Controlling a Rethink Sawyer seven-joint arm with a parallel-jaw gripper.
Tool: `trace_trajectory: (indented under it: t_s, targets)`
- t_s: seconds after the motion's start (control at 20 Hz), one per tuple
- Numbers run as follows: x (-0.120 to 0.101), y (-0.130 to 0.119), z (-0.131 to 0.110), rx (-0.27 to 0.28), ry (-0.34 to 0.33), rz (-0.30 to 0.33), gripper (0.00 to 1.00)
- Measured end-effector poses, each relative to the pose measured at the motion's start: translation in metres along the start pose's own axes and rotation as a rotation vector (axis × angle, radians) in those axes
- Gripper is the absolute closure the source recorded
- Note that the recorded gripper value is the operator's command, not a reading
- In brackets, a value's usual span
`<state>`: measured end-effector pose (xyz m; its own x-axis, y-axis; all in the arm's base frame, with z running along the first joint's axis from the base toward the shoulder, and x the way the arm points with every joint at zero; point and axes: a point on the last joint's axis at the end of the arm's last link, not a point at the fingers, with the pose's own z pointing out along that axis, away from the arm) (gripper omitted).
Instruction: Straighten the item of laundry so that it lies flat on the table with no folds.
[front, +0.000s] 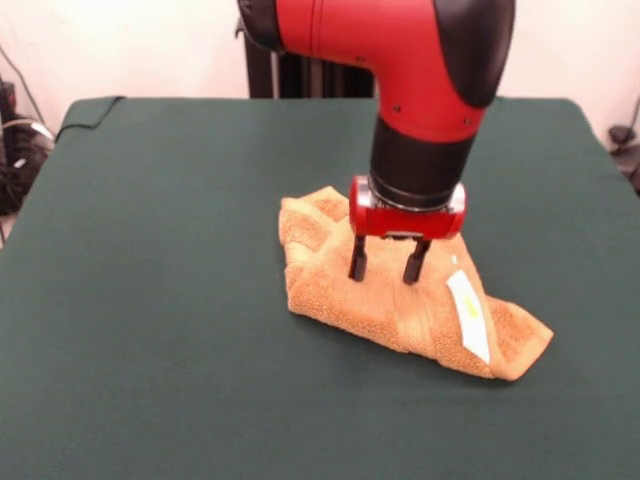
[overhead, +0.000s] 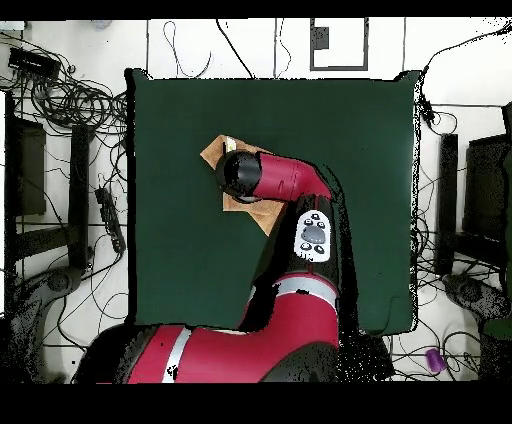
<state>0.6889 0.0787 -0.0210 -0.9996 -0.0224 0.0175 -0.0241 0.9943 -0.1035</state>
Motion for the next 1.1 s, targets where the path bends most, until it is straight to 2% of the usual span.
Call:
trace_trajectory:
  t_s: [1.1]
  targets:
    - [-0.0023,0.0021,0.0095,-0.018,0.009,0.031,0.0]
